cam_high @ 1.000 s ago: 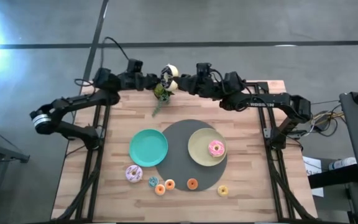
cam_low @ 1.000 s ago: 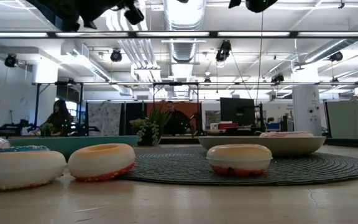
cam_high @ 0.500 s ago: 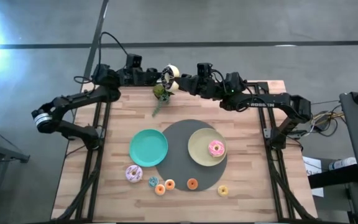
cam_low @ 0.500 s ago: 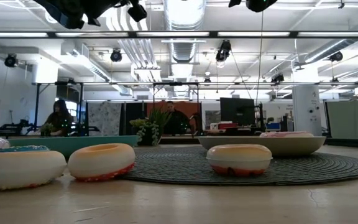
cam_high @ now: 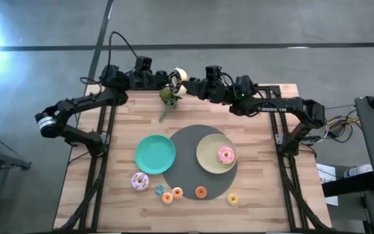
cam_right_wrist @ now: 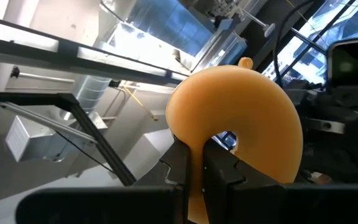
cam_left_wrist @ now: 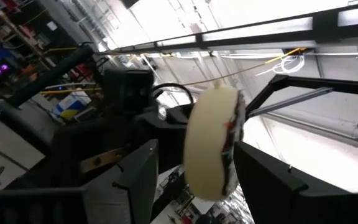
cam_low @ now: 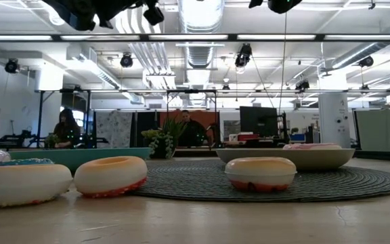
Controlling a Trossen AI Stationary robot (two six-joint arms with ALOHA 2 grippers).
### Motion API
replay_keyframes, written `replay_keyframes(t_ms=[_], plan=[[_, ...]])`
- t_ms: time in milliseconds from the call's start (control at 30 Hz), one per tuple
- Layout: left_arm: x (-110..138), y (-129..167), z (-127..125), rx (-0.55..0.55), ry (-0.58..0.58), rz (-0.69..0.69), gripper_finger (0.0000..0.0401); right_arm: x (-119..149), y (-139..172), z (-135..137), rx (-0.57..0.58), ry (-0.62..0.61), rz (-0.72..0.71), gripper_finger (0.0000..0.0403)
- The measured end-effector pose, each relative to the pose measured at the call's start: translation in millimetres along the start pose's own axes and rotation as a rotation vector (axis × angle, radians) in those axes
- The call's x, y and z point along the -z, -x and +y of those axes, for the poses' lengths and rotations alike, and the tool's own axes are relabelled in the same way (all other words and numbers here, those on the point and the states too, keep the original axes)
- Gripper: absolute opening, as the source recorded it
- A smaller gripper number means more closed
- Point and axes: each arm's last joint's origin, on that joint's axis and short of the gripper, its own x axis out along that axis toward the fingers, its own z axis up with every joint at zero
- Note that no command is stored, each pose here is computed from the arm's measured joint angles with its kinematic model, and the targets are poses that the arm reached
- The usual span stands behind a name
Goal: Pick & Place donuts
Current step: Put the black doughnut on the light brown plate
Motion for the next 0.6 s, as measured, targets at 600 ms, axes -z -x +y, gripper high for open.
replay_keyframes(t_ms=[600], plan=[[7.9,-11.8,4.1,0.013,-0.036,0.036,0.0183,0.5,0.1,-1.7,0.009,-0.007,0.003,0.0015]])
